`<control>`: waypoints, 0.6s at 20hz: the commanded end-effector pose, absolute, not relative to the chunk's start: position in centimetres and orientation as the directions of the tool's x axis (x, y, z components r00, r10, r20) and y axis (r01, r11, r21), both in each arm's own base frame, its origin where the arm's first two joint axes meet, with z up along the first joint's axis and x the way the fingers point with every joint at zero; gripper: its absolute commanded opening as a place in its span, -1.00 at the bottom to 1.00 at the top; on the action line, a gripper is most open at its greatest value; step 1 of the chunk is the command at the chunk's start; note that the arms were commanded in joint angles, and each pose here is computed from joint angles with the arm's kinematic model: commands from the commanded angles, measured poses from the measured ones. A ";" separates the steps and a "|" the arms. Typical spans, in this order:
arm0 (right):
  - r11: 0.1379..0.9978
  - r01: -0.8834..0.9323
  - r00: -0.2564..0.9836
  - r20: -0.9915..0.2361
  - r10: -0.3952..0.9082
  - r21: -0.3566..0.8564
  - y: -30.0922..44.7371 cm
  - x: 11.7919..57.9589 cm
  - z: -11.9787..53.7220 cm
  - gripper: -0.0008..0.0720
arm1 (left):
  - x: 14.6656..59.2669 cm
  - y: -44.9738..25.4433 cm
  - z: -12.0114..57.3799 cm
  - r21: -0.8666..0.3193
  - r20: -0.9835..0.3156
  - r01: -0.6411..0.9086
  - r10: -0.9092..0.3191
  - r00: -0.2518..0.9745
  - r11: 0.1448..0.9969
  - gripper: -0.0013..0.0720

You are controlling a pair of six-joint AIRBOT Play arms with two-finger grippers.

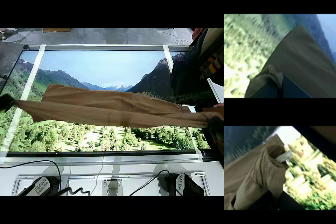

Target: Fold the clothes and pants, and hang the long-sleeved shirts on hangers.

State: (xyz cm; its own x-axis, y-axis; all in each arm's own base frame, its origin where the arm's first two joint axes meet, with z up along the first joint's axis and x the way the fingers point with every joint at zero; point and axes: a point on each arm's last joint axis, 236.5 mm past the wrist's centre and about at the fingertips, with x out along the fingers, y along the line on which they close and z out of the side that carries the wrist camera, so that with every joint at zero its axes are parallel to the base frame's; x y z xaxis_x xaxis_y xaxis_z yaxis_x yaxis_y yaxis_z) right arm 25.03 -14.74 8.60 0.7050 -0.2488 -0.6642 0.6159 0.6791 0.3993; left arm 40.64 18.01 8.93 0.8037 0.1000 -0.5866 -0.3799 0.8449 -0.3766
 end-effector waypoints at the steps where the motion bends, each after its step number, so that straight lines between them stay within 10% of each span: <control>1: 0.658 0.591 0.747 -0.624 -0.230 0.466 -16.2 28.9 8.9 -0.91 | 46.1 16.1 8.9 -0.350 -0.566 -0.351 0.102 0.818 0.869 -0.93; 12: 0.627 0.581 0.712 -0.697 -0.083 0.519 -15.6 46.4 -0.4 -0.91 | 58.0 13.8 3.0 -0.377 -0.622 -0.332 0.029 0.782 0.865 -0.93</control>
